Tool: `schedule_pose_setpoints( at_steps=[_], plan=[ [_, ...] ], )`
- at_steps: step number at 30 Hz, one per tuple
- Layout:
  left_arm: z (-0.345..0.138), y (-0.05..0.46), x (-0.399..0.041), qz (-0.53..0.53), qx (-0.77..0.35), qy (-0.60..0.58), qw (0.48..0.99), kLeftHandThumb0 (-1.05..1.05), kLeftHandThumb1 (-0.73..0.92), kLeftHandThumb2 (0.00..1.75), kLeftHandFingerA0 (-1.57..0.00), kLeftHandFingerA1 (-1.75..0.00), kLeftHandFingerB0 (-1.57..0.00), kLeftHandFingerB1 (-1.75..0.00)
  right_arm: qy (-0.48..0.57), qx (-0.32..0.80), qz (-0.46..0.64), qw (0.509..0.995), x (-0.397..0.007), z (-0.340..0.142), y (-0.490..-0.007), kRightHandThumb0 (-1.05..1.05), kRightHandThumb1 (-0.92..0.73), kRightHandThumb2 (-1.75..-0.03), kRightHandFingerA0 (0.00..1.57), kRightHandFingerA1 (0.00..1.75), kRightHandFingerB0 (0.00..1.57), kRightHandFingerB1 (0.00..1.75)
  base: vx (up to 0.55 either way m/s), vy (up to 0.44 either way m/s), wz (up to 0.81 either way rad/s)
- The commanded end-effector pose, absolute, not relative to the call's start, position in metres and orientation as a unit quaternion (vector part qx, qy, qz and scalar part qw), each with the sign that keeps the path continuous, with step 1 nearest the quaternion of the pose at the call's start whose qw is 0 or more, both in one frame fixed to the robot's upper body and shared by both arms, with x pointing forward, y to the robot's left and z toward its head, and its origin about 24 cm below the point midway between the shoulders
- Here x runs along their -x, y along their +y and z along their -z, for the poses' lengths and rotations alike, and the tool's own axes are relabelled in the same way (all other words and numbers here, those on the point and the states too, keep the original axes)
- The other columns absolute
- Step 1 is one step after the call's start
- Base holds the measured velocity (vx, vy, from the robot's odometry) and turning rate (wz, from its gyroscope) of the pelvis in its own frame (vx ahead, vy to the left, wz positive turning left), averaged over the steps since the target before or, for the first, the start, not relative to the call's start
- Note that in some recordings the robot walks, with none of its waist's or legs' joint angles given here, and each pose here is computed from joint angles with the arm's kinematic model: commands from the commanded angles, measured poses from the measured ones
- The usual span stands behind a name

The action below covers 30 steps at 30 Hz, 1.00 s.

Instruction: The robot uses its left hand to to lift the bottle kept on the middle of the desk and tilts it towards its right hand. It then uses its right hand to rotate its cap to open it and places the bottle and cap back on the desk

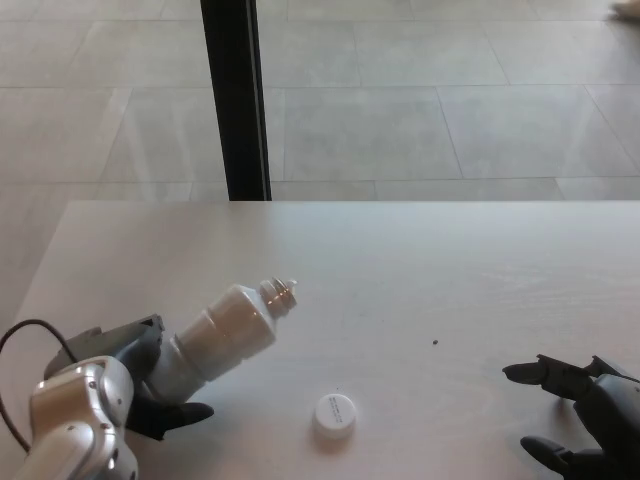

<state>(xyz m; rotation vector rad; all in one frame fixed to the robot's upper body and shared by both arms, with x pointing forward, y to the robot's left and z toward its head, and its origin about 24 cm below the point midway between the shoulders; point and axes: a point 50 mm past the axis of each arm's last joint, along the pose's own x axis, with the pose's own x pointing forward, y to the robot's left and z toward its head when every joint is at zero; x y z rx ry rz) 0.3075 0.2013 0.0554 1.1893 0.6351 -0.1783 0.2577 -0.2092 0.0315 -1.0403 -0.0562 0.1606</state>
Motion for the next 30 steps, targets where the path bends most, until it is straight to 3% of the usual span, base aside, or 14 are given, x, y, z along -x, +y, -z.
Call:
schedule_pose_setpoints(
  at_steps=[1,10,11,12,13,14,15,21,23,26,27,29,30],
  plan=[
    [-0.039,0.215,-0.298,0.084,-0.501,0.339,0.792,-1.05,0.81,0.71,0.00,0.00,0.00,0.00,-0.027,0.502,-0.075,0.861,-0.256,-0.033,-0.216,-0.43,-0.67,-0.57,0.14,1.11,0.49,0.38,0.00,0.000,0.00],
    [-0.064,0.230,-0.299,0.037,-0.398,0.318,0.860,-1.05,0.84,0.68,0.00,0.00,0.00,0.00,-0.029,0.503,-0.072,0.861,-0.256,-0.032,-0.216,-0.42,-0.62,-0.58,0.11,1.24,0.49,0.42,0.00,0.000,0.00],
    [-0.069,0.233,-0.300,0.027,-0.350,0.309,0.884,-1.05,0.68,1.08,0.00,-0.23,0.00,0.00,-0.029,0.504,-0.070,0.861,-0.256,-0.031,-0.217,-0.44,-0.62,-0.58,0.10,1.25,0.48,0.43,0.00,0.000,0.00],
    [-0.072,0.234,-0.301,0.026,-0.335,0.304,0.891,-1.05,0.85,0.68,0.00,0.00,0.00,0.00,-0.029,0.504,-0.070,0.860,-0.256,-0.031,-0.217,-0.44,-0.62,-0.58,0.10,1.25,0.48,0.44,0.00,0.000,0.00],
    [-0.084,0.238,-0.306,0.011,-0.248,0.286,0.925,-1.05,0.88,0.69,0.00,0.00,0.00,0.00,-0.029,0.505,-0.069,0.860,-0.256,-0.031,-0.216,-0.42,-0.45,-0.91,0.25,0.77,0.39,0.59,0.00,0.000,0.00],
    [-0.092,0.239,-0.309,0.007,-0.184,0.260,0.948,-1.05,0.75,1.13,0.00,-0.21,0.00,0.00,-0.028,0.505,-0.069,0.860,-0.257,-0.032,-0.216,-0.44,-0.65,-0.56,0.14,1.14,0.48,0.39,0.00,0.000,0.00],
    [-0.100,0.238,-0.312,0.002,-0.147,0.241,0.960,-1.05,0.91,0.68,0.00,0.00,0.00,0.00,-0.027,0.508,-0.069,0.858,-0.257,-0.032,-0.215,-0.44,-0.64,-0.56,0.14,1.12,0.47,0.39,0.00,0.000,0.00],
    [-0.144,0.229,-0.320,-0.029,-0.008,0.149,0.988,-0.97,0.90,0.70,0.00,0.00,0.00,0.00,-0.030,0.514,-0.071,0.854,-0.259,-0.034,-0.214,-0.45,-0.64,-0.57,0.14,1.10,0.46,0.38,0.00,0.000,0.00],
    [-0.157,0.228,-0.320,-0.016,-0.028,0.134,0.990,-0.97,0.92,0.80,0.00,0.00,0.00,0.00,-0.029,0.510,-0.073,0.857,-0.259,-0.032,-0.213,-0.44,-0.64,-0.56,0.15,1.13,0.48,0.39,0.00,0.000,0.00],
    [-0.170,0.229,-0.320,-0.005,0.005,0.104,0.995,-0.99,0.92,0.73,0.00,0.00,0.00,0.00,-0.026,0.509,-0.079,0.857,-0.258,-0.032,-0.210,-0.44,-0.65,-0.56,0.14,1.10,0.47,0.41,0.00,0.000,0.00],
    [-0.172,0.230,-0.320,-0.014,0.003,0.094,0.995,-0.98,0.78,0.93,0.00,0.00,0.00,0.00,-0.025,0.509,-0.081,0.857,-0.258,-0.031,-0.209,-0.43,-0.65,-0.56,0.14,1.11,0.46,0.42,0.00,0.000,0.00],
    [-0.172,0.233,-0.318,-0.020,0.002,0.097,0.995,-0.98,0.79,0.94,0.00,0.00,0.00,0.00,-0.025,0.507,-0.081,0.857,-0.258,-0.030,-0.208,-0.43,-0.65,-0.55,0.14,1.14,0.47,0.41,0.00,0.000,0.00],
    [-0.173,0.237,-0.315,-0.045,0.038,0.088,0.994,-0.95,0.92,0.72,0.00,0.00,0.00,0.00,-0.027,0.507,-0.082,0.858,-0.257,-0.030,-0.208,-0.43,-0.65,-0.55,0.14,1.15,0.47,0.42,0.00,0.000,0.00]
  ],
)
